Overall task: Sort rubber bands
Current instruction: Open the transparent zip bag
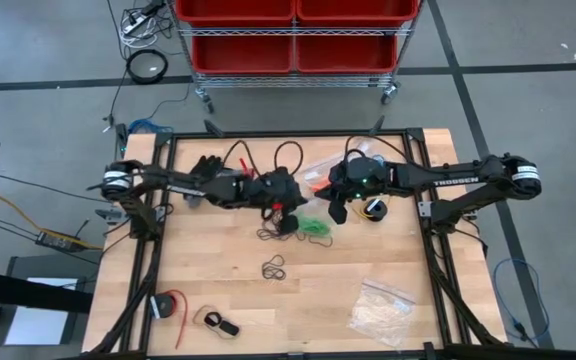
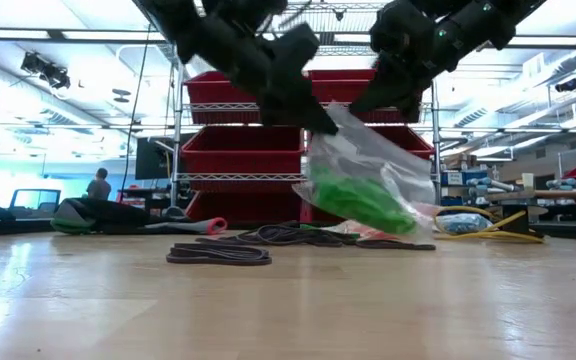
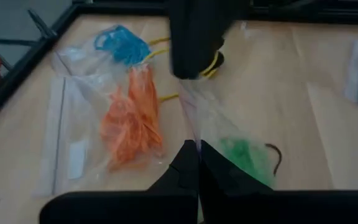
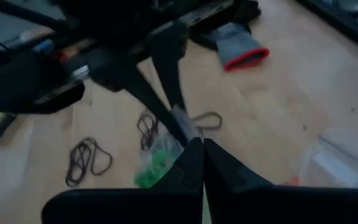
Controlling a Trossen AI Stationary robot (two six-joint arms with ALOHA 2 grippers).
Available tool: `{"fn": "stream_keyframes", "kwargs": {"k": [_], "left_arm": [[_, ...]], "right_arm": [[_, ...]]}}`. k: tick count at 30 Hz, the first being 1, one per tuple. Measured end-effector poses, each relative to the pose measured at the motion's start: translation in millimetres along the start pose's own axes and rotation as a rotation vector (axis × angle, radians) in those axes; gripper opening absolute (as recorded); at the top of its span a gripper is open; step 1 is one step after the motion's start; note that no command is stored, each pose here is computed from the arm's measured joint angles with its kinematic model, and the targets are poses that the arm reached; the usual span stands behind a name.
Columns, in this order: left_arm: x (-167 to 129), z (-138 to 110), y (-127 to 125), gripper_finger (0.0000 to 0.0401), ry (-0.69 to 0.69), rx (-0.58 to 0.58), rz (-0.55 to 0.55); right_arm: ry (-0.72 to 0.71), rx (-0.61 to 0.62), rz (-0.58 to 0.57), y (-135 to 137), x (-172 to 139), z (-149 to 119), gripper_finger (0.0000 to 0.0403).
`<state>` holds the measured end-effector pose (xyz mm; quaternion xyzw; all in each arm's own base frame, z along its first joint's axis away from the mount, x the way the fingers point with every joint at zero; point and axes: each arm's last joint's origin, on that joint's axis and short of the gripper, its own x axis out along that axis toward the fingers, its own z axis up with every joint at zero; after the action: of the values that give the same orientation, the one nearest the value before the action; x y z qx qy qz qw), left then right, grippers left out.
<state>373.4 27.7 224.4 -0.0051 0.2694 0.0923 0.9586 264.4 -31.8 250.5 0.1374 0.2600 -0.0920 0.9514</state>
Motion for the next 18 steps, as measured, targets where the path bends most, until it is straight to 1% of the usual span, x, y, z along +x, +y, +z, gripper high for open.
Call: {"fn": "stream_keyframes", "kwargs": {"k": [3,5,7,9,10,14,18], "left_arm": [[-4.0,-2.2,-11.0,0.0001,0.03,0.044,0.0],[-3.0,-9.4,-17.0,0.0001,0.086,0.063,-0.003],[0.7,-17.5,-24.2,0.0001,0.1,0.08,0.017],[1.2,-33.3,-30.4,0.0001,0.14,0.103,0.034],[1.8,-38.7,-34.0,0.0001,0.137,0.11,0.032],[-1.7,-59.0,-49.0,0.0,0.137,0.141,0.013],[-6.2,-69.2,-66.5,0.0,0.092,0.162,-0.027]], "right_arm": [[-0.034,0.068,0.068,4.4,-5.3,4.7,0.0],[-0.033,0.073,0.124,7.5,-6.4,5.7,0.0],[-0.02,0.059,0.137,10.7,-6.4,4.0,0.0001],[0.002,0.04,0.141,14.0,-6.5,1.0,0.0004],[0.016,0.032,0.135,15.1,-6.4,-0.9,0.0008],[0.08,-0.004,0.11,18.4,-6.7,-9.0,0.0042],[0.101,-0.026,0.11,21.7,-7.0,-12.1,0.0098]]}}
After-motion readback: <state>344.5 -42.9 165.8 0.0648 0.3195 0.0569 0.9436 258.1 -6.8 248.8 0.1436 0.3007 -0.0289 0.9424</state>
